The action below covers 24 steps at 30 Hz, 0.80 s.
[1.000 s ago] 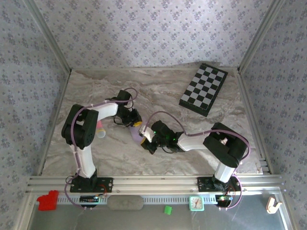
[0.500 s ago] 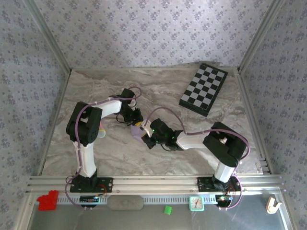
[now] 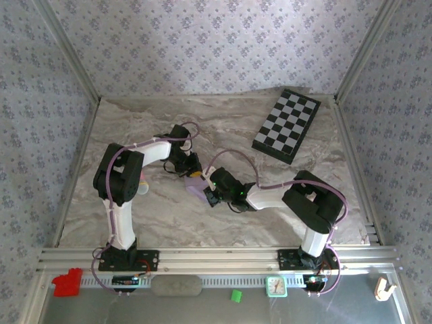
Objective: Fold a paper plane with a square sheet of paper (pick it up from the middle)
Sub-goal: Third fold the triangle at the center of the table.
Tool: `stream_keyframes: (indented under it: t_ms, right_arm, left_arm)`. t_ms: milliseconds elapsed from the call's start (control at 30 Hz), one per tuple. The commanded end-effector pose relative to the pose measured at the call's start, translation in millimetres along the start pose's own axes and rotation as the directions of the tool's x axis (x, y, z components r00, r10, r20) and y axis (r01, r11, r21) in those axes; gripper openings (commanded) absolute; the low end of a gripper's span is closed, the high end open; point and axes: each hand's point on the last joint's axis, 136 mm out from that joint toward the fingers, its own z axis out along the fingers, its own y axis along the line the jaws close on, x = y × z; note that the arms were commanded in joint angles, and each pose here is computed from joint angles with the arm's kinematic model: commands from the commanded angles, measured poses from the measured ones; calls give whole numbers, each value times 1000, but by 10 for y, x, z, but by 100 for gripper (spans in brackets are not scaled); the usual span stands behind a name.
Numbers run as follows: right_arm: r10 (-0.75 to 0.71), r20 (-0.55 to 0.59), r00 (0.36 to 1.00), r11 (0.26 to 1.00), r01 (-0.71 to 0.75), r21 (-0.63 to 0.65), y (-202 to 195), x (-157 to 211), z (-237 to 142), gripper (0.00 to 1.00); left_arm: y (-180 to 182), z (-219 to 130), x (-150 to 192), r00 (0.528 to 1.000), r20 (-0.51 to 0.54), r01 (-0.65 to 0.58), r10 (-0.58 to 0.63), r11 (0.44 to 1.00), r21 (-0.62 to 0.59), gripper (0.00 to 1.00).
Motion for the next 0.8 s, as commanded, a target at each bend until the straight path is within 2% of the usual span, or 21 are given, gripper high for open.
stream_keyframes:
  t_ms: [0, 600, 767]
  right_arm:
    - [37, -4, 999, 999, -37, 20, -31, -43, 24, 1]
    - [51, -50, 997, 998, -49, 25, -44, 68, 83, 0]
    - [58, -61, 996, 998, -56, 31, -56, 95, 82, 0]
  left_arm:
    - [220, 169, 136, 998, -50, 31, -34, 997, -65, 13]
    - [136, 144, 125, 998, -51, 27, -29, 999, -33, 13]
    - [4, 15, 73, 1000, -19, 15, -15, 1000, 2, 13]
